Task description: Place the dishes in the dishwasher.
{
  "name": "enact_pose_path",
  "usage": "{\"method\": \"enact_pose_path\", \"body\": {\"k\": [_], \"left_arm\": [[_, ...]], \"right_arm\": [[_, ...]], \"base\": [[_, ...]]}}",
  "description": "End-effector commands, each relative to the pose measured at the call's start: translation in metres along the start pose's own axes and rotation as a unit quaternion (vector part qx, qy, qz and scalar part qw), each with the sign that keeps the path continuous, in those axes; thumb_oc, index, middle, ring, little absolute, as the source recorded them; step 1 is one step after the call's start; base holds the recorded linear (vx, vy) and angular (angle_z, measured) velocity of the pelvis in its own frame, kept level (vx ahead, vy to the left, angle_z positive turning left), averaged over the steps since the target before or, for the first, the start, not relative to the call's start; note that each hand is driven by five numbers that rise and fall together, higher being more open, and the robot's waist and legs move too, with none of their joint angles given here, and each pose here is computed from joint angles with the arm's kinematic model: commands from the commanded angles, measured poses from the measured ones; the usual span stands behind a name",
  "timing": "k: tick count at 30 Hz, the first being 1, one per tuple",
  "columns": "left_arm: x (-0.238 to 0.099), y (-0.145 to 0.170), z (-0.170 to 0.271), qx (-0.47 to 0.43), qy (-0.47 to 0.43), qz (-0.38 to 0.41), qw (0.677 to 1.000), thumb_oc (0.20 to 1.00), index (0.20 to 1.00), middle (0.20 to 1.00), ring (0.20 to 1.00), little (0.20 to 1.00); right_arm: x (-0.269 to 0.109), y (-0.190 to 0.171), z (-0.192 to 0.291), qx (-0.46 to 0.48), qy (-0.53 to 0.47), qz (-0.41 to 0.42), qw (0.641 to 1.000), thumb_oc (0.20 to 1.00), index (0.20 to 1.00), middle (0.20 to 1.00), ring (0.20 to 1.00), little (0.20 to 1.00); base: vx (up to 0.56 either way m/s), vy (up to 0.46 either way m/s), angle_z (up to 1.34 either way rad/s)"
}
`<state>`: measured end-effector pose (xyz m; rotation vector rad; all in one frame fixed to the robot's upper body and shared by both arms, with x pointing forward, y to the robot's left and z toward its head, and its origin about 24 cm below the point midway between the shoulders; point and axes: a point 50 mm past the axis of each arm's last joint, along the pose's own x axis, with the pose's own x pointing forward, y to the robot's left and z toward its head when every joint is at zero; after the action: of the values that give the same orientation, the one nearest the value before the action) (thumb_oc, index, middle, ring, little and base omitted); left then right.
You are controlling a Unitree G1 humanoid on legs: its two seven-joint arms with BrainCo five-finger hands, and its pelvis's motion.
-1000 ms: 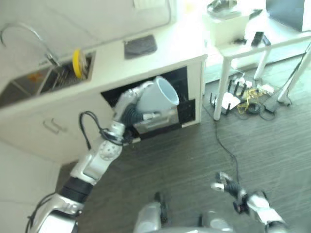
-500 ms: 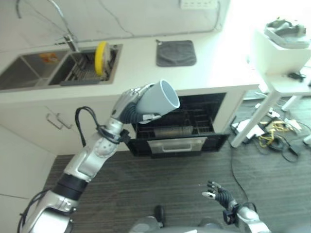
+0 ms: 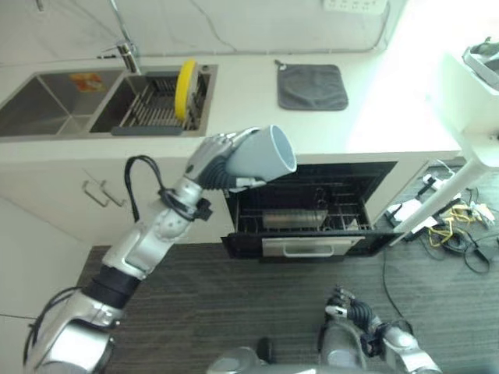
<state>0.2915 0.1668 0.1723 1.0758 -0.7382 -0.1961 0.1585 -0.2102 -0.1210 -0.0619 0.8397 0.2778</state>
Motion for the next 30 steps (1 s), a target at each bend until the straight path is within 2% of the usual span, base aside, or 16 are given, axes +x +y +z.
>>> {"method": "enact_pose_path", "body": {"k": [1,8,9,14,18,23,24,25,27,28,30], "left_arm": [[0.016,0.030,0.017,-0.015,-0.040,0.079,0.996,0.200,0.200,0.200,0.200,0.200],[0.014,0.034,0.020,-0.032,-0.042,0.078,0.996,0.200,0.200,0.200,0.200,0.200],[0.014,0.035,0.015,-0.037,-0.030,0.084,0.995,0.200,0.200,0.200,0.200,0.200],[0.009,0.026,0.002,-0.071,0.000,0.097,0.993,0.200,0.200,0.200,0.200,0.200],[-0.004,0.012,-0.010,-0.132,0.048,0.121,0.983,0.200,0.200,0.200,0.200,0.200],[-0.029,-0.009,-0.021,-0.298,0.099,0.208,0.926,0.200,0.200,0.200,0.200,0.200],[-0.032,-0.013,-0.022,-0.320,0.107,0.223,0.915,0.200,0.200,0.200,0.200,0.200],[-0.038,-0.024,-0.022,-0.372,0.132,0.247,0.885,0.200,0.200,0.200,0.200,0.200],[-0.044,-0.039,-0.023,-0.413,0.160,0.268,0.856,0.200,0.200,0.200,0.200,0.200],[-0.044,-0.050,-0.020,-0.425,0.168,0.286,0.842,0.200,0.200,0.200,0.200,0.200],[-0.041,-0.051,-0.013,-0.420,0.160,0.307,0.839,0.200,0.200,0.200,0.200,0.200]], "right_arm": [[0.003,-0.008,0.011,-0.045,0.007,0.017,0.999,1.000,1.000,1.000,1.000,1.000],[-0.010,-0.031,-0.007,0.015,0.007,-0.071,0.997,1.000,1.000,1.000,1.000,1.000],[-0.019,-0.044,-0.013,0.046,-0.005,-0.106,0.993,1.000,1.000,1.000,1.000,1.000],[-0.033,-0.056,-0.020,0.114,-0.044,-0.152,0.981,1.000,1.000,1.000,1.000,1.000],[-0.049,-0.071,-0.017,0.185,-0.112,-0.205,0.955,1.000,1.000,1.000,1.000,1.000],[-0.076,-0.086,0.020,0.186,-0.268,-0.240,0.914,1.000,1.000,1.000,1.000,1.000],[-0.084,-0.088,0.031,0.176,-0.307,-0.248,0.902,1.000,1.000,1.000,1.000,1.000],[-0.099,-0.088,0.059,0.168,-0.393,-0.237,0.872,1.000,1.000,1.000,1.000,1.000],[-0.113,-0.078,0.090,0.136,-0.477,-0.207,0.843,1.000,1.000,1.000,1.000,1.000],[-0.132,-0.065,0.130,0.080,-0.566,-0.147,0.807,1.000,1.000,1.000,1.000,1.000],[-0.137,-0.049,0.152,0.050,-0.598,-0.083,0.796,1.000,1.000,1.000,1.000,1.000]], "base": [[-0.05,-0.353,0.22],[-0.03,-0.184,0.09],[-0.01,-0.072,0.08],[0.00,-0.048,-0.01],[-0.02,-0.036,-0.14],[-0.03,-0.013,-0.22],[-0.03,-0.023,-0.30],[-0.05,-0.016,-0.40],[-0.07,0.020,-0.50],[-0.07,0.071,-0.52],[-0.04,0.063,-0.53]]}}
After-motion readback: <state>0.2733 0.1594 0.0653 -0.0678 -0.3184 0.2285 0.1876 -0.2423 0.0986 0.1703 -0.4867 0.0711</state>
